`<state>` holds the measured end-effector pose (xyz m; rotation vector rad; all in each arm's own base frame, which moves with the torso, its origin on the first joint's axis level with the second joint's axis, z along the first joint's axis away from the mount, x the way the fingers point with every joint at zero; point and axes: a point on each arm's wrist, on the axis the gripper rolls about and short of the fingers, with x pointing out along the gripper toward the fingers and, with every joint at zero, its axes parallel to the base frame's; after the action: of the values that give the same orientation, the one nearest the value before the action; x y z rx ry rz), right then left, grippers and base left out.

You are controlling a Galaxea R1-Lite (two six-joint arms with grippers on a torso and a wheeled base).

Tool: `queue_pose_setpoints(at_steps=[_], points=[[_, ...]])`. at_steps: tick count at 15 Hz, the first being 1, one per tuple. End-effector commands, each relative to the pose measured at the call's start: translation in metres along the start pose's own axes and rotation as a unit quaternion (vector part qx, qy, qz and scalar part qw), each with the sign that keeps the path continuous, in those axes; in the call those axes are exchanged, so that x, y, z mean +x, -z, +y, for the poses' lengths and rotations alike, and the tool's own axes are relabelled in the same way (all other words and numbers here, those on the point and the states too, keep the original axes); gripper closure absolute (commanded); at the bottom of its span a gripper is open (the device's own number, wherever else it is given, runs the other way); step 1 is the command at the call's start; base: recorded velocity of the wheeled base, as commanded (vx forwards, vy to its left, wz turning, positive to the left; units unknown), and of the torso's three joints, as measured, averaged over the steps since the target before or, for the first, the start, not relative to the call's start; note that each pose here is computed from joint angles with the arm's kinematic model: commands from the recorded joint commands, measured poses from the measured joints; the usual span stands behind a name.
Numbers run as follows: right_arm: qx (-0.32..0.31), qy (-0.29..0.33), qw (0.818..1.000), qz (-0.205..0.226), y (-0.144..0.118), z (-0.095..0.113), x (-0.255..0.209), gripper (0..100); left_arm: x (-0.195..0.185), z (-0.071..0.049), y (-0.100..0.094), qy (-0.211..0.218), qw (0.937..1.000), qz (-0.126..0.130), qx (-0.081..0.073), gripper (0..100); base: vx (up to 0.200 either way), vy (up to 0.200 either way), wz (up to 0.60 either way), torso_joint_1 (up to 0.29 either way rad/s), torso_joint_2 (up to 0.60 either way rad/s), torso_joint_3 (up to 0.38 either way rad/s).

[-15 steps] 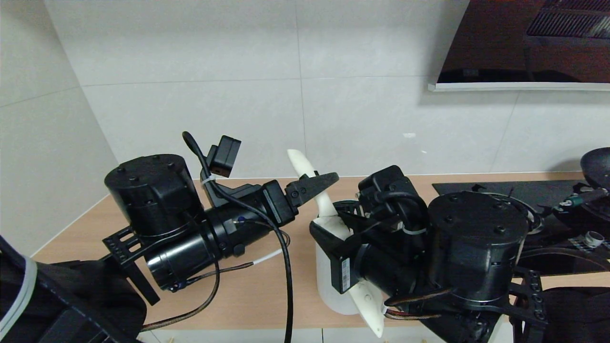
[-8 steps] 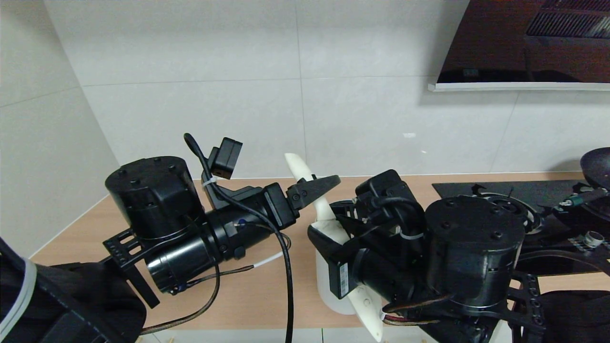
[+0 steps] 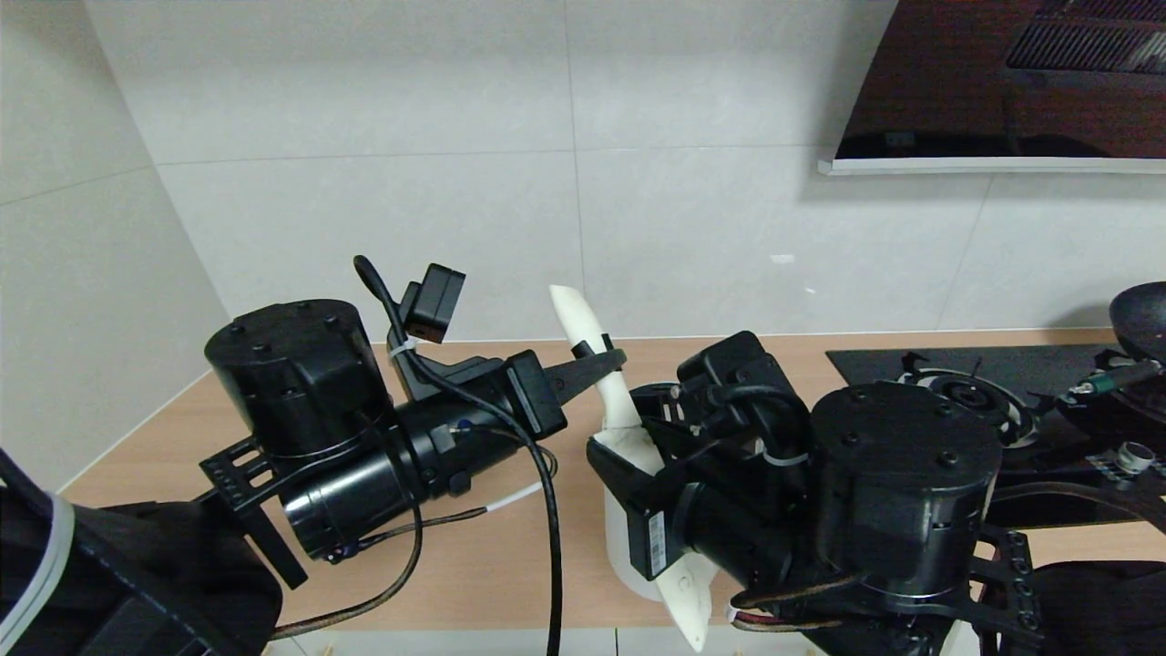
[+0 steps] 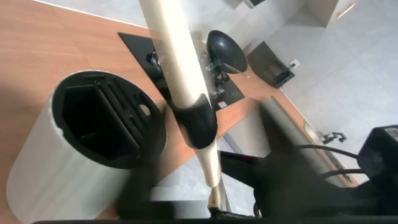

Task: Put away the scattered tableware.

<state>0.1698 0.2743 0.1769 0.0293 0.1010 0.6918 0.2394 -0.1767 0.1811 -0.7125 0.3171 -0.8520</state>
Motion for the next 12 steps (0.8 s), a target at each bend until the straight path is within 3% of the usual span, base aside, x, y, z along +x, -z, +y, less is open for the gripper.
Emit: queue_pose_setpoints(at_steps=[1,8,9,12], points=[[0.002,0.000,1.000,-0.005,-0.0008,0.0000,-0.0002,100,-0.0002,-0.0002,-0.0002,0.000,1.0000,0.000,0.000,100,0.000,0.000,0.00,0.000,0.00,0.000],[0.003,0.001,1.000,-0.010,-0.0014,-0.0005,-0.0003,100,-0.0007,-0.0010,-0.0008,0.002,1.0000,-0.002,0.000,100,0.000,0.000,0.00,0.000,0.00,0.000],[0.003,0.001,1.000,-0.010,-0.0014,-0.0005,-0.0003,0,-0.0007,-0.0010,-0.0009,0.001,1.0000,-0.002,0.000,100,0.000,0.000,0.00,0.000,0.00,0.000],[0.004,0.001,1.000,-0.012,-0.0022,-0.0010,-0.0005,0,-0.0008,-0.0042,-0.0045,0.003,0.9999,-0.012,0.002,100,0.000,0.000,0.00,0.000,0.00,0.000]])
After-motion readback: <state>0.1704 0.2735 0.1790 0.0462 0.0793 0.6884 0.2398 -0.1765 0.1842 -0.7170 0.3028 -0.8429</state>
